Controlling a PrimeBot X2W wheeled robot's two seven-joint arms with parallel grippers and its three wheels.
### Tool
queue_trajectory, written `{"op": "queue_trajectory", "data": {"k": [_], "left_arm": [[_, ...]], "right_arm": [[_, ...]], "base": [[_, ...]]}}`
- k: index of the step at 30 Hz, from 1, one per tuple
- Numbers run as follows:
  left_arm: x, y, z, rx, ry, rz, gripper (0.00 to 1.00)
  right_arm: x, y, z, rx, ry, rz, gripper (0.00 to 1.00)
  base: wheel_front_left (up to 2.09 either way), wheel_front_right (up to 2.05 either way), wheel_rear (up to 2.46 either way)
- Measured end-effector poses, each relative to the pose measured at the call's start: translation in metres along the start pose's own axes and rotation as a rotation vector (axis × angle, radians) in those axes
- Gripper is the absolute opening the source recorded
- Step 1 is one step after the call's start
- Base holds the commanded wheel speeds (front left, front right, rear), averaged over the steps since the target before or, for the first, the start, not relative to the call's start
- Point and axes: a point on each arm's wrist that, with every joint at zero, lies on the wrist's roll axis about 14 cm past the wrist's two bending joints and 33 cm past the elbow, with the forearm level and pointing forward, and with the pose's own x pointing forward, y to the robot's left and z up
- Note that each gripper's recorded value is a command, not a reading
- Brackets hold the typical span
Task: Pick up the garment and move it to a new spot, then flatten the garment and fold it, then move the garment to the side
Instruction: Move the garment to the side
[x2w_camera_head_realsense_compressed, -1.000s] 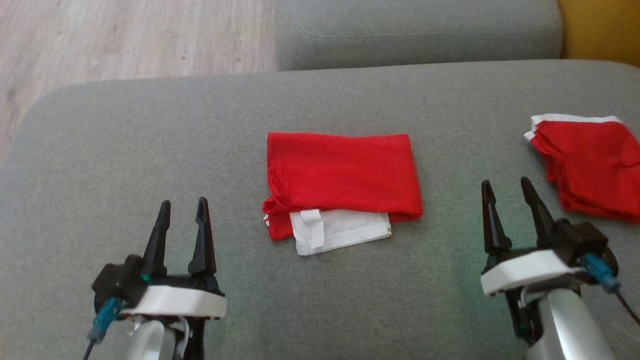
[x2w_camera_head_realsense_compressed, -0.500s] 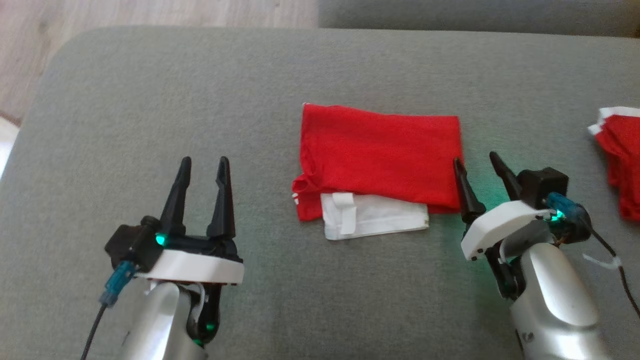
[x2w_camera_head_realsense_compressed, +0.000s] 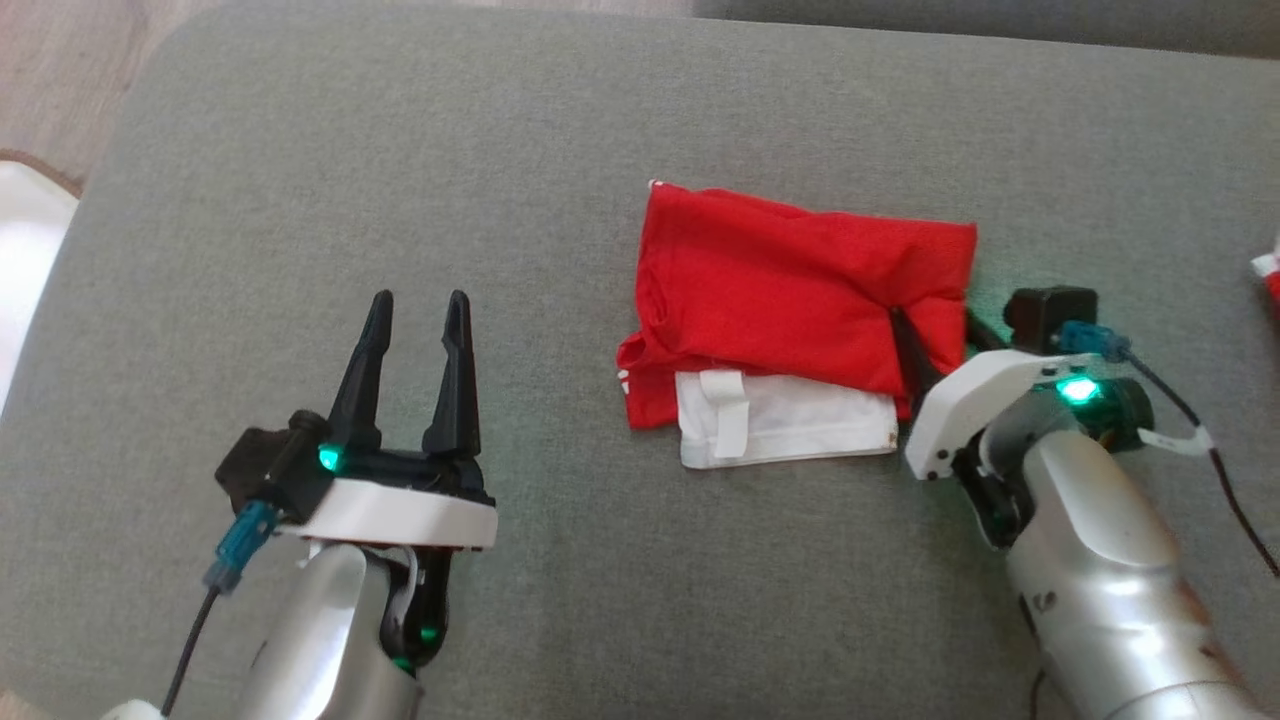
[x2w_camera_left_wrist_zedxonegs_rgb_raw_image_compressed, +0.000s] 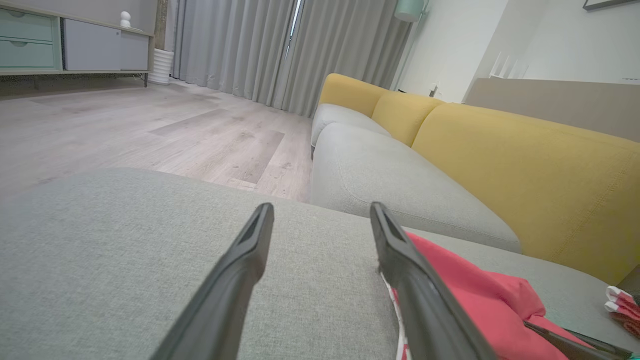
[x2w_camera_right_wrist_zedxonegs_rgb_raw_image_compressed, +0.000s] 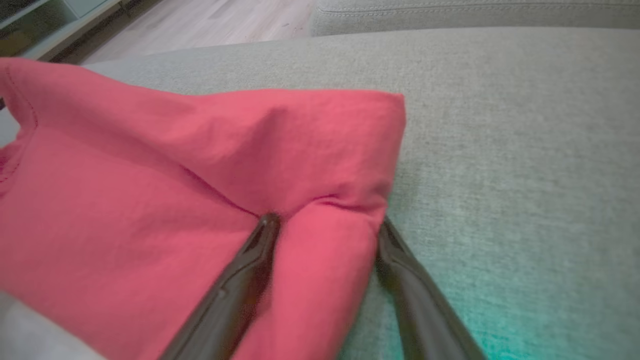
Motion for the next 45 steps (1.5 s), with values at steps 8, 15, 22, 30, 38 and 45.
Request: {"op": "queue_trajectory", "data": {"k": [8, 15, 22, 30, 38, 45], "left_arm": [[0.01, -0.024, -0.002, -0.009, 0.001, -0.07, 1.0], [0.018, -0.063, -0.005, 0.002, 0.003, -0.187, 1.0], [0.023, -0.125, -0.009, -0.035, 0.006, -0.362, 1.0], [0.04, -0.151, -0.02, -0.056, 0.022, -0.431, 1.0], [0.051, -0.151, -0.035, -0.067, 0.05, -0.431, 1.0], [0.06, -0.143, -0.04, -0.052, 0.055, -0.42, 1.0]], "right_arm": [[-0.016, -0.002, 0.008, -0.152, -0.085, -0.001, 0.0], [-0.038, -0.032, 0.035, -0.306, -0.183, -0.074, 0.0], [-0.08, -0.096, 0.068, -0.437, -0.242, -0.222, 0.0], [-0.127, -0.18, 0.094, -0.524, -0.201, -0.404, 0.0], [-0.164, -0.245, 0.104, -0.562, -0.11, -0.547, 0.0], [-0.174, -0.28, 0.091, -0.545, -0.016, -0.621, 0.0]], "base": [[0.0, 0.0, 0.0], [0.0, 0.0, 0.0], [0.0, 0.0, 0.0], [0.0, 0.0, 0.0], [0.0, 0.0, 0.0], [0.0, 0.0, 0.0]]}}
